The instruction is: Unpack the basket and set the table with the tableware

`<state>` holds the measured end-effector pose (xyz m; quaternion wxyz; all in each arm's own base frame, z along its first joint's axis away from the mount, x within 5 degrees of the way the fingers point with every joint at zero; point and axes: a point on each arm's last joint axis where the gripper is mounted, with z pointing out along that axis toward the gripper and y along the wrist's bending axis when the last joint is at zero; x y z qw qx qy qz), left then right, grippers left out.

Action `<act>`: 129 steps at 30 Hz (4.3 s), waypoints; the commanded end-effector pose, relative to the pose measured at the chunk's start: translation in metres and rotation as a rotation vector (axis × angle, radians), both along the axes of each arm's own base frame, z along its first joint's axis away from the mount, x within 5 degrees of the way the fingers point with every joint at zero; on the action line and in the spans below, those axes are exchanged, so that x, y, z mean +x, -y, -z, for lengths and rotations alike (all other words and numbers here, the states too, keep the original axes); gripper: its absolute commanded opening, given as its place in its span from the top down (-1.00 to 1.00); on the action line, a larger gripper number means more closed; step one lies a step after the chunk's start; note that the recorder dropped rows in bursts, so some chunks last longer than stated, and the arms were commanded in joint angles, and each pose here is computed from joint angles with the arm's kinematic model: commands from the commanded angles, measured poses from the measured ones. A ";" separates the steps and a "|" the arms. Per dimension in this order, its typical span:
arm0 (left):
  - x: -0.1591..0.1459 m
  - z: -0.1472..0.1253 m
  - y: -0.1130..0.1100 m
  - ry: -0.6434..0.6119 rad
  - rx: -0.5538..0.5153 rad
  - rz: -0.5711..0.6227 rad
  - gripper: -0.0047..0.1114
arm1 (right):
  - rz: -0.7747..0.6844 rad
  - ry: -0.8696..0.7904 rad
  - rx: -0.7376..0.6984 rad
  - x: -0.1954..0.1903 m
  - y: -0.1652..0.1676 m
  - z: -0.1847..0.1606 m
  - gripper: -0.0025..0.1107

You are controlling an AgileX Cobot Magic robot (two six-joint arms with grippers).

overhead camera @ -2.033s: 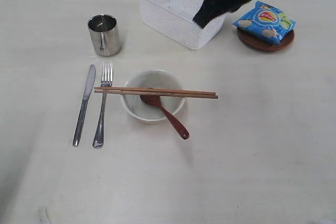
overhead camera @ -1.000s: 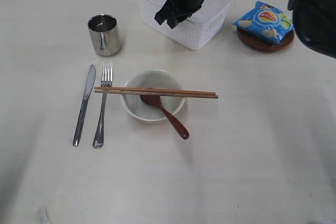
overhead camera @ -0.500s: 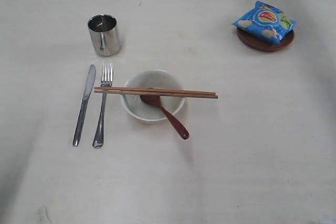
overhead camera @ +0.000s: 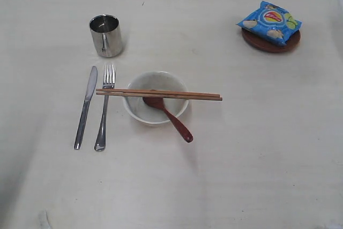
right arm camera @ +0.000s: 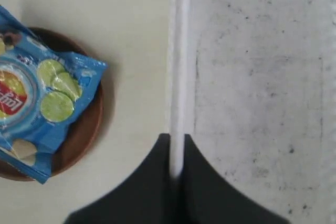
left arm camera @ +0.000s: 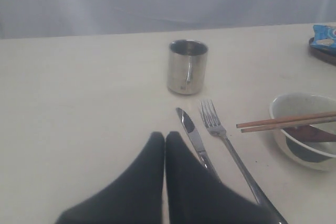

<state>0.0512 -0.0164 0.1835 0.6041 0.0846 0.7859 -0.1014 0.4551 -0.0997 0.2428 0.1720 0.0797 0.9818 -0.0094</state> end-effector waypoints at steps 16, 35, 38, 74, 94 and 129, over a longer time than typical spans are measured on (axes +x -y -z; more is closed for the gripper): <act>0.000 0.001 0.000 0.002 0.003 0.005 0.92 | -0.235 -0.093 -0.002 0.011 -0.116 0.083 0.96; 0.000 0.001 0.000 0.002 0.001 0.004 0.92 | -0.513 -0.089 0.003 -0.020 -0.278 0.092 0.96; 0.000 0.001 0.000 0.002 0.001 0.004 0.92 | -0.485 -0.078 0.017 -0.022 -0.284 0.092 0.96; 0.000 0.001 0.000 0.001 -0.002 0.005 0.92 | -0.167 -0.122 0.014 -0.027 -0.275 0.081 0.96; 0.000 0.001 0.000 0.001 -0.002 0.005 0.92 | -0.226 -0.142 0.019 -0.033 -0.284 0.081 0.96; 0.000 0.001 0.000 0.001 -0.001 0.005 0.92 | -0.147 0.182 -0.259 -0.030 -0.158 -0.073 0.95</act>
